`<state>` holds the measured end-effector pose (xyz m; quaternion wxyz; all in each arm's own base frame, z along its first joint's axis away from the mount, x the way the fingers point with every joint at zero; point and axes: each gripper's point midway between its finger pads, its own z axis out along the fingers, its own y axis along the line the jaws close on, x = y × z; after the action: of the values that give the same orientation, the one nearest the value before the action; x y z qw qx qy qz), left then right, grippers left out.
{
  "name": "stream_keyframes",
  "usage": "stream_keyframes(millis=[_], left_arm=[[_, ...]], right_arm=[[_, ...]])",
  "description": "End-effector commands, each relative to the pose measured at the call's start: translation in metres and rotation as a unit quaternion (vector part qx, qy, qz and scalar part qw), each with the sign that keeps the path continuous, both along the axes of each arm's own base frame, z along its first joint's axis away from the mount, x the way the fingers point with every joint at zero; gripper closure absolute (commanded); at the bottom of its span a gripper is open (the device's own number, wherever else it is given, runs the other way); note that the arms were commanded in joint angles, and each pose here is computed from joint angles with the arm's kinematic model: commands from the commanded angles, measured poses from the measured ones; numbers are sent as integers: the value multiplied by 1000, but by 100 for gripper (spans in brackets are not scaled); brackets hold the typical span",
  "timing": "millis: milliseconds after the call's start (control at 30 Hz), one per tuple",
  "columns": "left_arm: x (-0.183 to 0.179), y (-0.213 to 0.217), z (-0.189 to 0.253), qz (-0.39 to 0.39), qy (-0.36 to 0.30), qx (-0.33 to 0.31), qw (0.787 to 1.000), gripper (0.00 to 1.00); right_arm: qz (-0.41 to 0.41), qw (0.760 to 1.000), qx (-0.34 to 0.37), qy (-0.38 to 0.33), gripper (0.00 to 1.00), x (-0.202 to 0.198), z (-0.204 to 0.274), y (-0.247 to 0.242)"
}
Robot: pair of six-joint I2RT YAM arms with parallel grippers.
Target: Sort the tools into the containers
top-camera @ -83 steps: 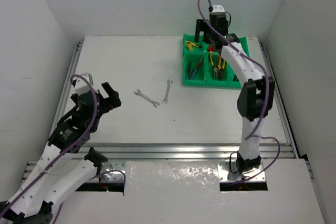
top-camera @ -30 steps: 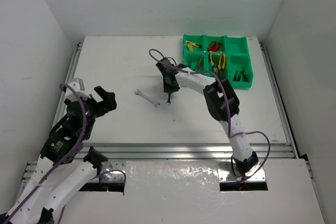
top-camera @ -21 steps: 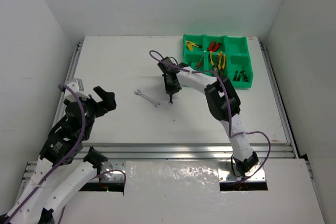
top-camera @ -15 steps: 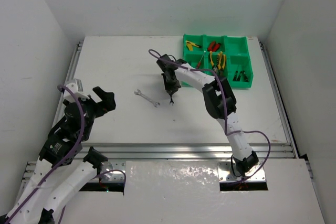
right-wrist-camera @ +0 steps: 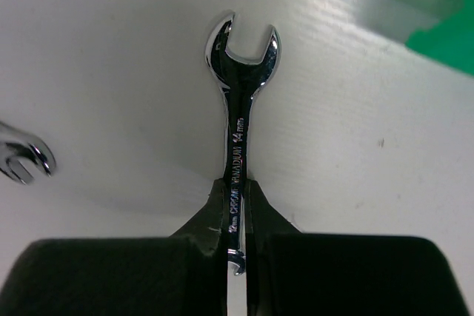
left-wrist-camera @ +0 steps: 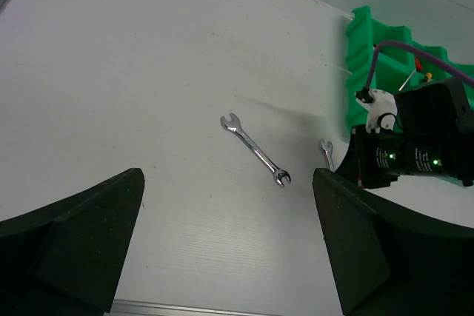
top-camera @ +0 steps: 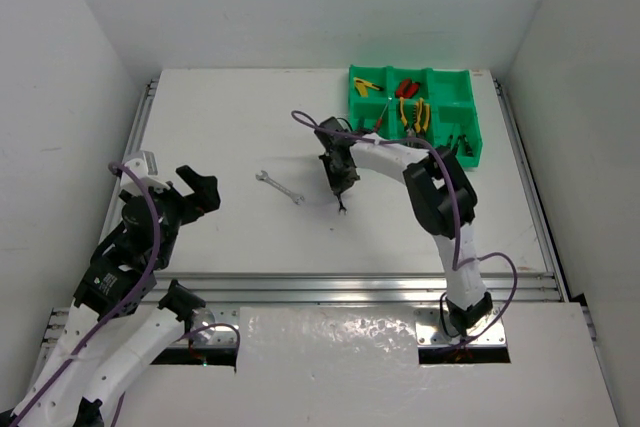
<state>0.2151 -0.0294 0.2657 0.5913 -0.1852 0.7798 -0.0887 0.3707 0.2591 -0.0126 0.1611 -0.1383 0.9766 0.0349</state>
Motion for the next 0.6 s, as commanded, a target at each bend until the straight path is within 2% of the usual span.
stream_keyframes(millis=[0,167,567], left_arm=[[4,-1,10,1,-20,-7,1000,5],[4,0,10,2,-21,-7,1000,5],[4,-1,9,2,-18,-7,1000,5]], right_arm=[[38,995,-44,78,100,-51,-24,-32],[33,999,-33,27,100,-41,1,-34],[19,1000,-4,-8,100,-31,32,-41]])
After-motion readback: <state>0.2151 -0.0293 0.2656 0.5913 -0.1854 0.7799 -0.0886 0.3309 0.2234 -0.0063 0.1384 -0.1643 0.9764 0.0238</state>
